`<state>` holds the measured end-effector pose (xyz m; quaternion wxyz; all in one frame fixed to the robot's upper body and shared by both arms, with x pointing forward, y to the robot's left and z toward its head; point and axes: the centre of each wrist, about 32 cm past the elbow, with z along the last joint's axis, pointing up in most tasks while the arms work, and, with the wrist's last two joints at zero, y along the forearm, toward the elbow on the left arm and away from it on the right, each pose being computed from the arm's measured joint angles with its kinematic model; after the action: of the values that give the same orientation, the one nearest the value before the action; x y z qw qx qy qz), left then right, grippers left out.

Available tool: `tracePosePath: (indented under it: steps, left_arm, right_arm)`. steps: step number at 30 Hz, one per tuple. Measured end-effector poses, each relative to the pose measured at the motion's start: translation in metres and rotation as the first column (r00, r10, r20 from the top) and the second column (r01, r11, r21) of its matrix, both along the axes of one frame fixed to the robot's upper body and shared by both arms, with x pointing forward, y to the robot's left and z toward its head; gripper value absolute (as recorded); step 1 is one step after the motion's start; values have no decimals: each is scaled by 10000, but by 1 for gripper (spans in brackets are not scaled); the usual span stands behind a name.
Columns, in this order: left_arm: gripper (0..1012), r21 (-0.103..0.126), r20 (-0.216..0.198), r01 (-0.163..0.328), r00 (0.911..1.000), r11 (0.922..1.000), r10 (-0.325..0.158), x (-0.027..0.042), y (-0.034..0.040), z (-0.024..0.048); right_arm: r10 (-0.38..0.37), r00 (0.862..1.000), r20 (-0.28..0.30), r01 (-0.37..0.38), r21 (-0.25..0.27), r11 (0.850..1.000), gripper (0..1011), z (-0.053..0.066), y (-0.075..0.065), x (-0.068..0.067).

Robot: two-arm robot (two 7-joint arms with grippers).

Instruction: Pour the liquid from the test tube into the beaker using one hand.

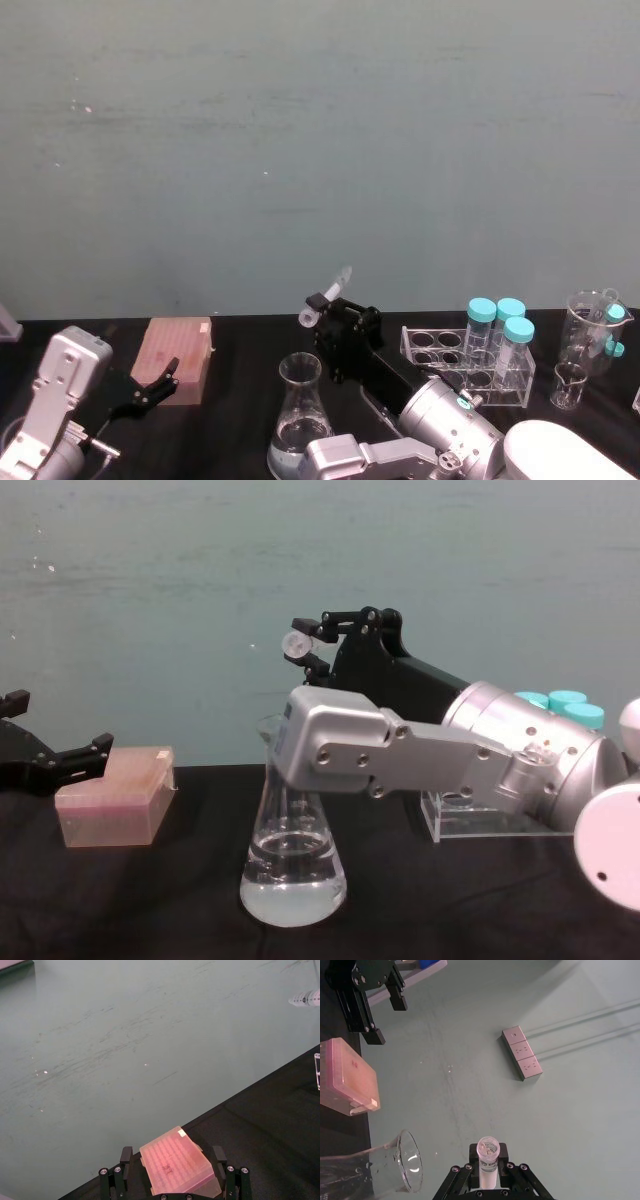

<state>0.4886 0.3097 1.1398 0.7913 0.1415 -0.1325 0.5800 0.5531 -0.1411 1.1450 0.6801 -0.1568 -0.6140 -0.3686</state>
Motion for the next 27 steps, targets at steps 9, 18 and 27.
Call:
tracePosePath:
  steps: [9, 18, 27]
  left_arm:
    - [1000, 0, 0, 0, 10000, 10000, 0, 0, 0, 0]
    - [1000, 0, 0, 0, 10000, 10000, 0, 0, 0, 0]
    - [1000, -1, 0, 0, 10000, 10000, 0, 0, 0, 0]
  right_arm:
    - [-52, 9999, 158, 52, 11, 10000, 208, -6, -16, 31]
    - [-66, 9998, 211, 65, 38, 10000, 208, -7, -48, 32]
    - [-84, 9996, 275, 82, 59, 9999, 208, -25, -75, 21]
